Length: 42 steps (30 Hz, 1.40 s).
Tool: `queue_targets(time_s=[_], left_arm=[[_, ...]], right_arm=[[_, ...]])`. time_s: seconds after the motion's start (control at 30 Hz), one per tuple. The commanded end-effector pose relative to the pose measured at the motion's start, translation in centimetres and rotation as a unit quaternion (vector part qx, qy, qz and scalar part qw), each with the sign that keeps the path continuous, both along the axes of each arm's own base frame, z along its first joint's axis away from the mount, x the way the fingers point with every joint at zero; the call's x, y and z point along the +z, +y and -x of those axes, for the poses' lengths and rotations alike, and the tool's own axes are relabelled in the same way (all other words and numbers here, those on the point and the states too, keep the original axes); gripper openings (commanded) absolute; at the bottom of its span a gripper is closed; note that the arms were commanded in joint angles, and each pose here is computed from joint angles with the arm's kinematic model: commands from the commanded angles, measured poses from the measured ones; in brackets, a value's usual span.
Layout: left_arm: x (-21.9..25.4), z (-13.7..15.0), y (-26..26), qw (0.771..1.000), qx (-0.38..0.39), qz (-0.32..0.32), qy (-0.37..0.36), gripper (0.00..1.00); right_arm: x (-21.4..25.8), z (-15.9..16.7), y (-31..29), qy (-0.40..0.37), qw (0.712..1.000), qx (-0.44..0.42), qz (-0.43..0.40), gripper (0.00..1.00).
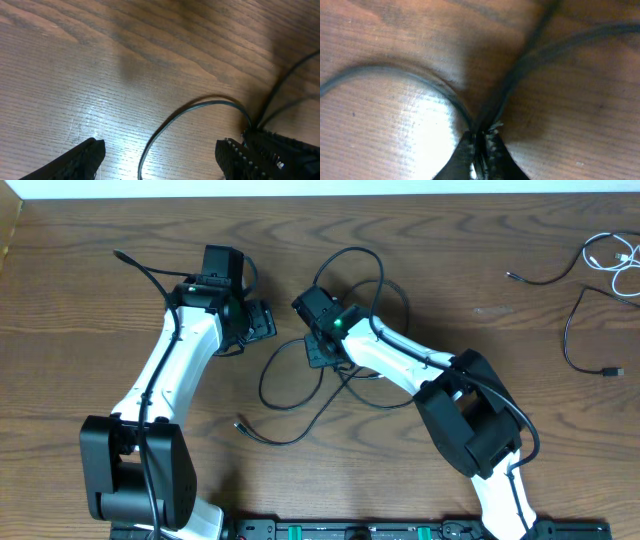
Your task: Untangle cables
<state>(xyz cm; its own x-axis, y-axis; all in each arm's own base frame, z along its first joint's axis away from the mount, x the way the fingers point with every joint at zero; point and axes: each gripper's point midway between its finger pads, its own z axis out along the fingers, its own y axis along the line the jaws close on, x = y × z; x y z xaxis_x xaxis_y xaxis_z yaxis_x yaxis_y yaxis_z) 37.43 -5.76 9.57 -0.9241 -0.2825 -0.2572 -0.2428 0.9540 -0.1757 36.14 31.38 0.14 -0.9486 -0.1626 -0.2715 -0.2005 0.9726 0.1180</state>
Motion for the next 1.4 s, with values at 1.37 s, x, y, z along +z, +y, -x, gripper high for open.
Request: queue_targets(time_s=[1.37], left_arm=[[0.9,-0.2,0.2,1.000,0.001,0.002,-0.016,0.76]], right_arm=[[35.3,-2.9,-53.3,-0.257,0.869,-0.418,0.062,0.01]])
